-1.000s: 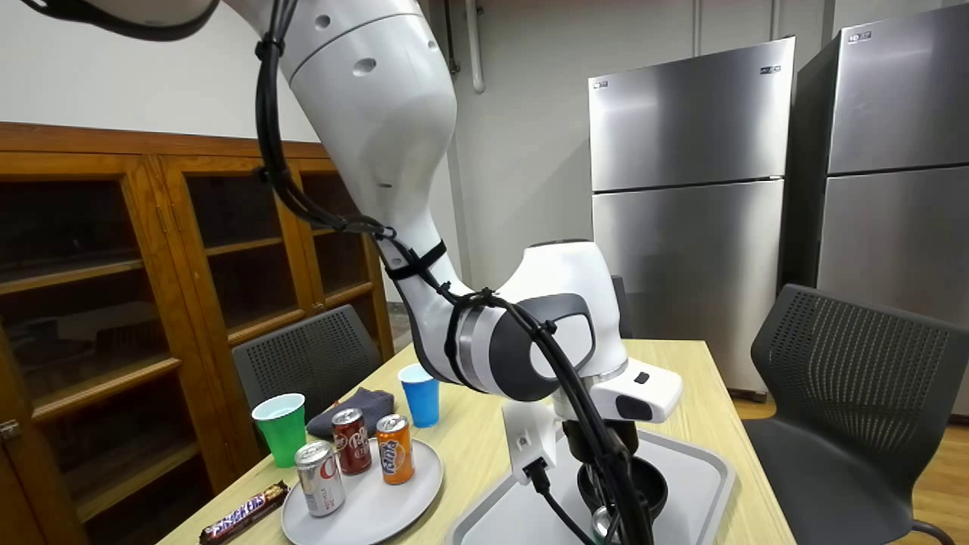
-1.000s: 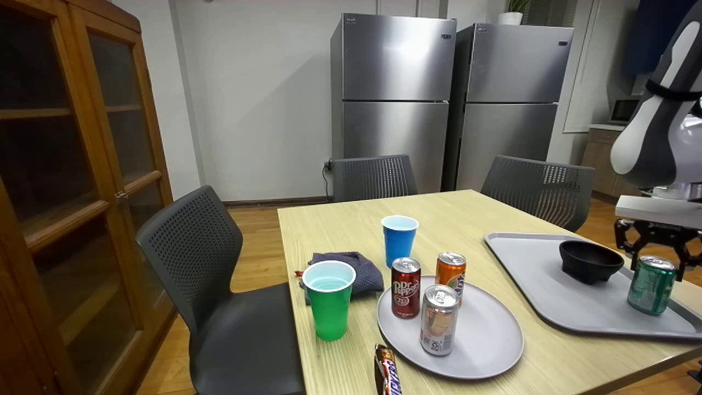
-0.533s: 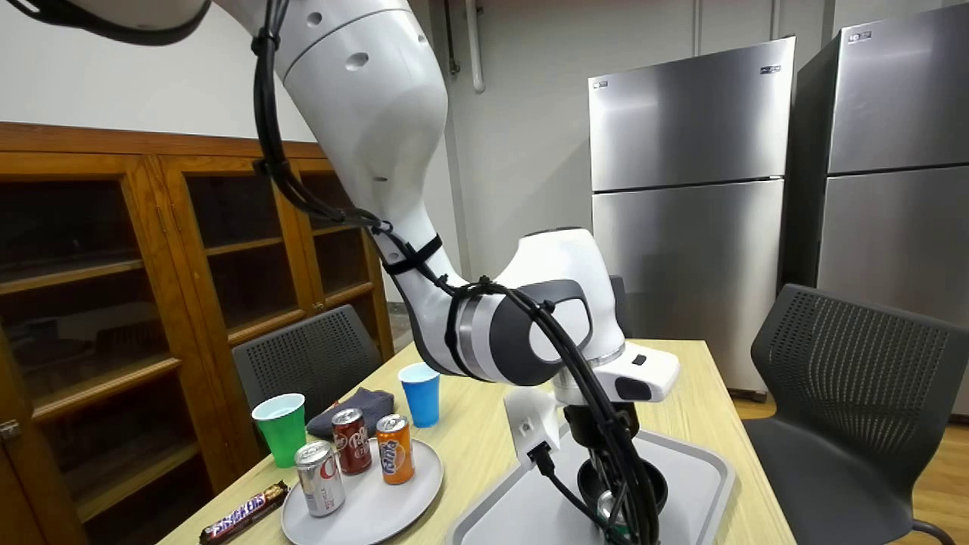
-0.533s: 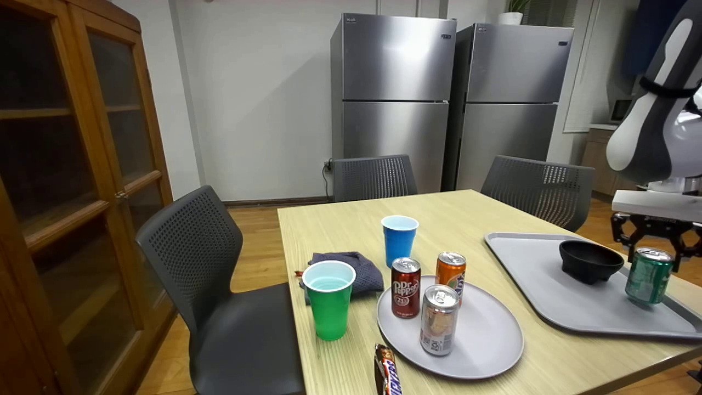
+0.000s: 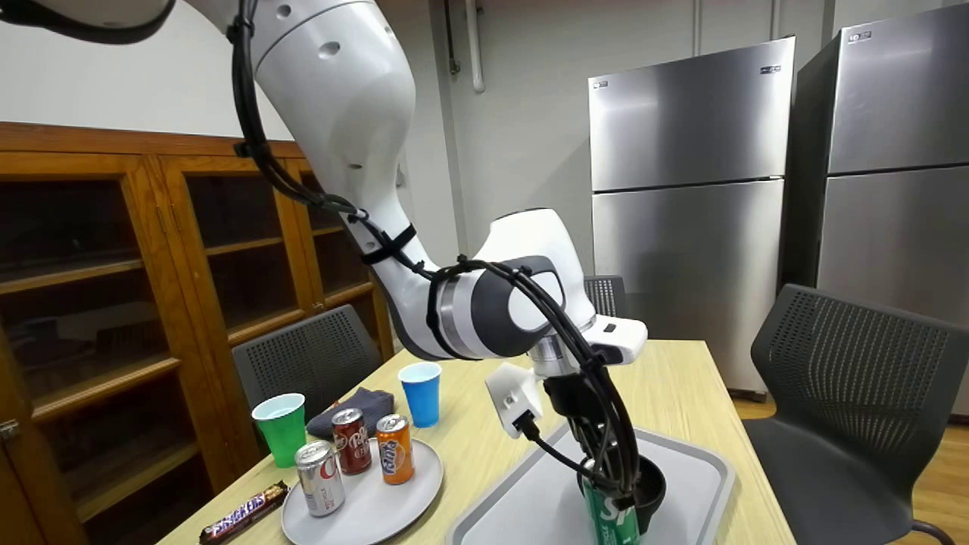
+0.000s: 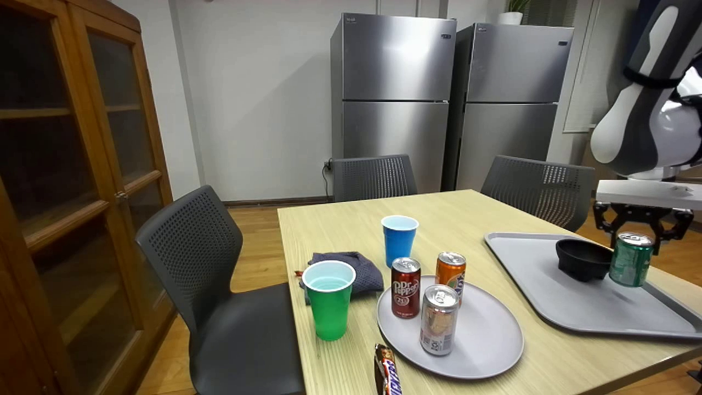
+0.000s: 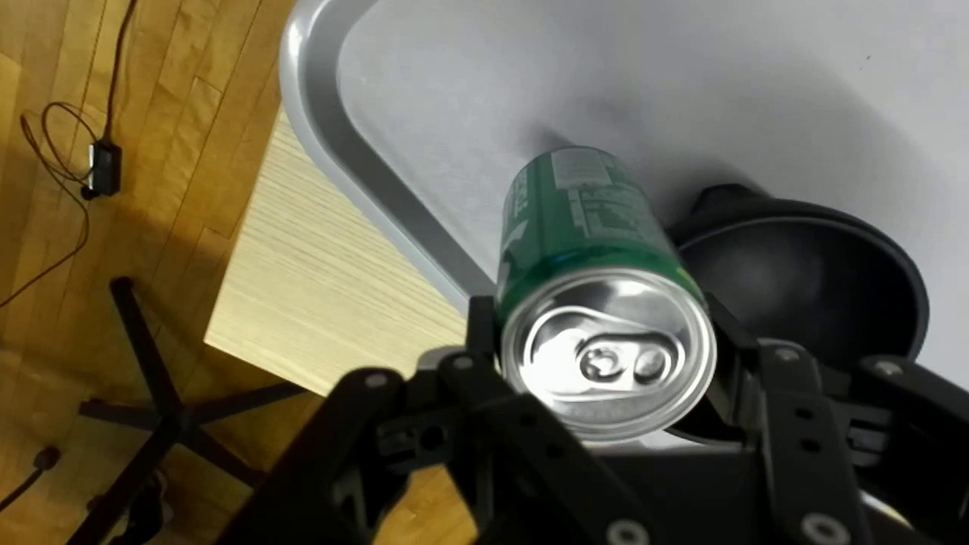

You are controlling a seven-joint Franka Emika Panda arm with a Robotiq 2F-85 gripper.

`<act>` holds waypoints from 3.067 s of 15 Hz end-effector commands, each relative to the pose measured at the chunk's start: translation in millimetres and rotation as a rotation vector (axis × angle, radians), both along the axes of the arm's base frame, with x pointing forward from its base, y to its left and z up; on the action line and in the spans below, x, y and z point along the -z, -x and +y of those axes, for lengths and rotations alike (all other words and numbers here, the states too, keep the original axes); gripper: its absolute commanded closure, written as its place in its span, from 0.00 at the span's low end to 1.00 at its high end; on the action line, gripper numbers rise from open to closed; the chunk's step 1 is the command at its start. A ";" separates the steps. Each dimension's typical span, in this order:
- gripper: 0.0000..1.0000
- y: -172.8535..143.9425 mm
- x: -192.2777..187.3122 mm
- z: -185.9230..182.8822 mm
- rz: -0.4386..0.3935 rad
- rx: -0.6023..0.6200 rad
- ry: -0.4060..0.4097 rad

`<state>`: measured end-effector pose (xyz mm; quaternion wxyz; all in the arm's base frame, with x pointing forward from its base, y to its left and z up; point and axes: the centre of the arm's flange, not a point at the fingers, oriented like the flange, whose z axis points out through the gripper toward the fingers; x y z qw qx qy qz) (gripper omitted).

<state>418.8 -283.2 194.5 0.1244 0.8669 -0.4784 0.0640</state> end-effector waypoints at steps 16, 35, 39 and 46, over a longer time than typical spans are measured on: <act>0.62 -30.0 -39.1 177.2 -0.020 -0.349 -0.033; 0.62 -32.8 -17.6 310.4 0.066 -0.722 -0.184; 0.62 -32.2 -11.7 312.1 0.085 -0.740 -0.192; 0.62 -30.0 -1.1 323.6 0.095 -0.758 -0.180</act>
